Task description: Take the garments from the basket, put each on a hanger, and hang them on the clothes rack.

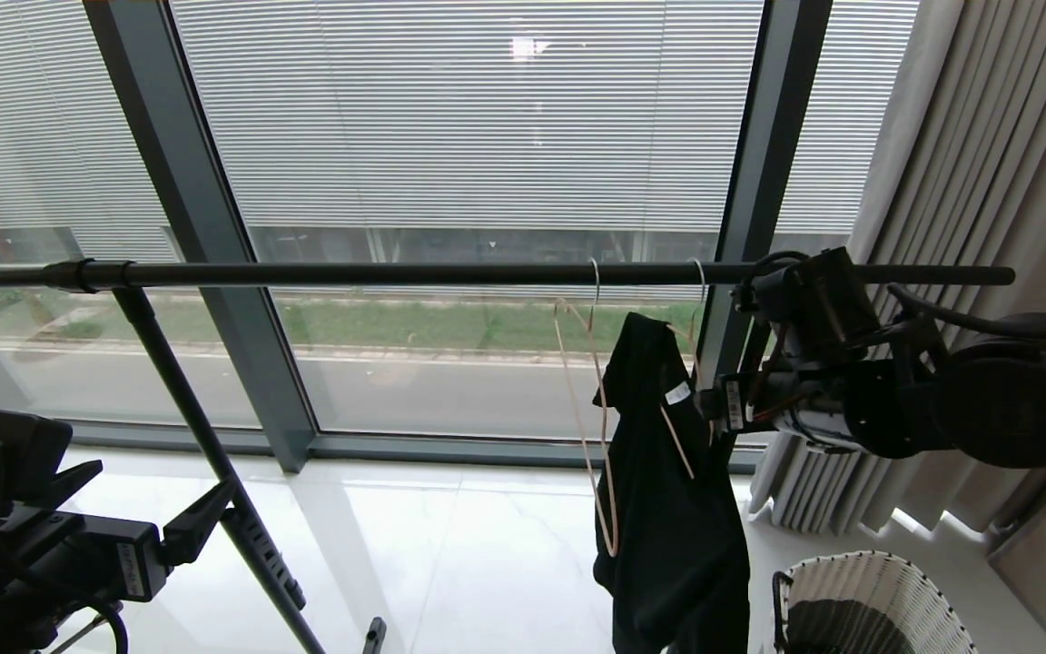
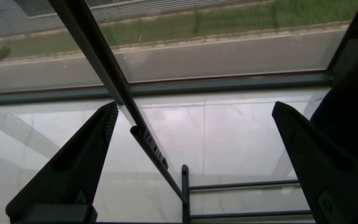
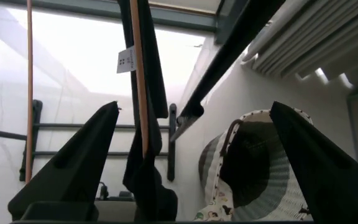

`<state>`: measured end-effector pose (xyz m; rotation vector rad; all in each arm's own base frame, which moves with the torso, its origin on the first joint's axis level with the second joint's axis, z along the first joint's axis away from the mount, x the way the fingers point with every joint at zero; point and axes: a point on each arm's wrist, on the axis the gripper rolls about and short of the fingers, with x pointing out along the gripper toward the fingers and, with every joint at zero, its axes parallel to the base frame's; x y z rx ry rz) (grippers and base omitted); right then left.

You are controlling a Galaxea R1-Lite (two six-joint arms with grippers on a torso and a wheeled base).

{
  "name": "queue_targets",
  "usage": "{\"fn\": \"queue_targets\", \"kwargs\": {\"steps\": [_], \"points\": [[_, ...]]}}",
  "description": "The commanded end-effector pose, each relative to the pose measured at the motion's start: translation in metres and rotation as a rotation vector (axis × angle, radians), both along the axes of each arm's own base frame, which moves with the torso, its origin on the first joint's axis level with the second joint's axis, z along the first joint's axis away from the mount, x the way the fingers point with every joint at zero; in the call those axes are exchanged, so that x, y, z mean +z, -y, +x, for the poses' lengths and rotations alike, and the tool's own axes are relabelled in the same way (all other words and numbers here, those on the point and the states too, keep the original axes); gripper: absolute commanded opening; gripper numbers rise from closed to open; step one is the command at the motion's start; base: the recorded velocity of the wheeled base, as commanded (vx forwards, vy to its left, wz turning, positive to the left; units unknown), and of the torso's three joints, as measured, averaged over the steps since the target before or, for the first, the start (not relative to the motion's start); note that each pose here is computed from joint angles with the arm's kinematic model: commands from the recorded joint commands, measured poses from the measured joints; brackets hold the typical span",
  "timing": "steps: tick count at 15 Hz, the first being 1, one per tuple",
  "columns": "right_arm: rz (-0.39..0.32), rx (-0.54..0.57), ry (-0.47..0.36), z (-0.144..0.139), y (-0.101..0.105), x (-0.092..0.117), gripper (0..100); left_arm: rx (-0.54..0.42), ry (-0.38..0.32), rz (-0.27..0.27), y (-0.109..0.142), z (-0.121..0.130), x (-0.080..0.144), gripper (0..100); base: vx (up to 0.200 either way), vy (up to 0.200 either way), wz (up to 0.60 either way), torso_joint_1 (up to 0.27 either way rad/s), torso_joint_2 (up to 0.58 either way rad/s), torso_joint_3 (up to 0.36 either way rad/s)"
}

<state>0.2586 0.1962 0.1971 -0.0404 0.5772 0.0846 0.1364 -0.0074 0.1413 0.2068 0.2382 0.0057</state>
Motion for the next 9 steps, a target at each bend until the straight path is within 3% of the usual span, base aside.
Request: {"fn": "queue_targets", "kwargs": {"steps": [1,5,7,9], "points": [[0.033,0.003,0.046,-0.033,0.027,0.031,100,0.001,0.002,0.000,0.000,0.000,0.000,100,0.000,0.000,0.00,0.000,0.00,0.000],[-0.106,-0.017,-0.066,-0.080,0.079,0.033,100,0.004,0.004,0.000,0.000,0.000,0.001,100,0.000,0.000,0.00,0.000,0.00,0.000],[-0.168,-0.029,-0.053,-0.098,0.107,0.032,100,0.004,0.019,-0.001,0.000,-0.003,0.002,100,0.000,0.000,0.00,0.000,0.00,0.000],[-0.191,-0.029,-0.042,-0.110,0.121,0.031,100,0.028,0.029,0.003,-0.001,-0.005,0.003,100,0.000,0.000,0.00,0.000,0.00,0.000]]}}
